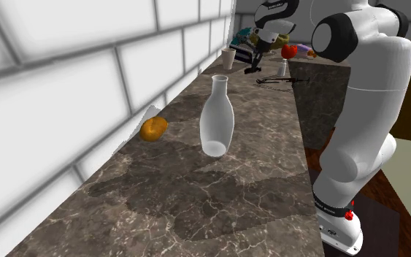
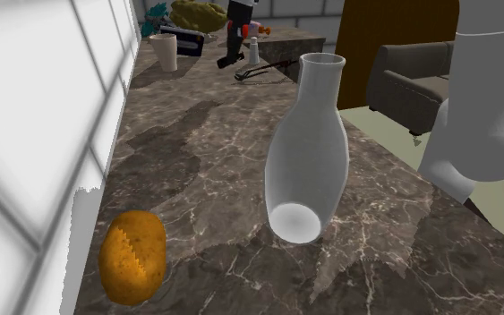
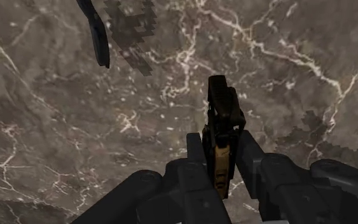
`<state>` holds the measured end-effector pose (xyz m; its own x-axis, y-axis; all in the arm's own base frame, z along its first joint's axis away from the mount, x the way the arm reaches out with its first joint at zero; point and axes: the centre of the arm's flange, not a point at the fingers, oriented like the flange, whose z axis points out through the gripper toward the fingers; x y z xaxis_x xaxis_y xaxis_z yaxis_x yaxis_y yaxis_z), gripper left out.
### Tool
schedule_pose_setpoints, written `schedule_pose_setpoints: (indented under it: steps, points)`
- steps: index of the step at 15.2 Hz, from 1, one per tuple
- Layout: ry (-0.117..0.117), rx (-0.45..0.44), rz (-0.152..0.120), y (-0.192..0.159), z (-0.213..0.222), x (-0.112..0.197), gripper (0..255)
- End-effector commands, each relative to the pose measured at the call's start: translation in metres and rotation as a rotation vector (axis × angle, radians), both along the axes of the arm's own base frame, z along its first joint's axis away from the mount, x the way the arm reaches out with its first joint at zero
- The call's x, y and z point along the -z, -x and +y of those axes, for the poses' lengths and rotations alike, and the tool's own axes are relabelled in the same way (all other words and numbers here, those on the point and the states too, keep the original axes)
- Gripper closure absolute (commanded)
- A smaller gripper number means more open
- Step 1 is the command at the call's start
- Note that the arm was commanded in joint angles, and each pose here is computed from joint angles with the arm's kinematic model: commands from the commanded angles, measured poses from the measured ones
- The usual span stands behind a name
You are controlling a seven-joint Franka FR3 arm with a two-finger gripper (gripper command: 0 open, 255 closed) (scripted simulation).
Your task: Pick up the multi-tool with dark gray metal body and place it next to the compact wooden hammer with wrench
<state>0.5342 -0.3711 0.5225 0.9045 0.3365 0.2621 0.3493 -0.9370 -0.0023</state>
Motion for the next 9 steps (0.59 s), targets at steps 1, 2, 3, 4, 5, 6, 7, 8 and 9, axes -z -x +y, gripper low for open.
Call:
schedule_pose_setpoints:
  steps: [1, 2, 3, 4, 5, 6, 7, 8, 9]
  points:
    - [0.0, 0.0, 0.0, 0.0, 0.001, 0.011, 255]
    - [0.0, 0.0, 0.0, 0.0, 0.001, 0.016, 255]
    - [0.0, 0.0, 0.0, 0.0, 0.001, 0.022, 255]
    - [0.0, 0.0, 0.0, 0.0, 0.001, 0.027, 255]
    - [0.0, 0.0, 0.0, 0.0, 0.001, 0.032, 255]
    - [0.0, 0.0, 0.0, 0.0, 0.001, 0.037, 255]
    - [0.0, 0.0, 0.0, 0.0, 0.001, 0.043, 255]
    - [0.0, 0.0, 0.0, 0.0, 0.001, 0.048, 255]
    - [0.0, 0.0, 0.0, 0.0, 0.001, 0.053, 255]
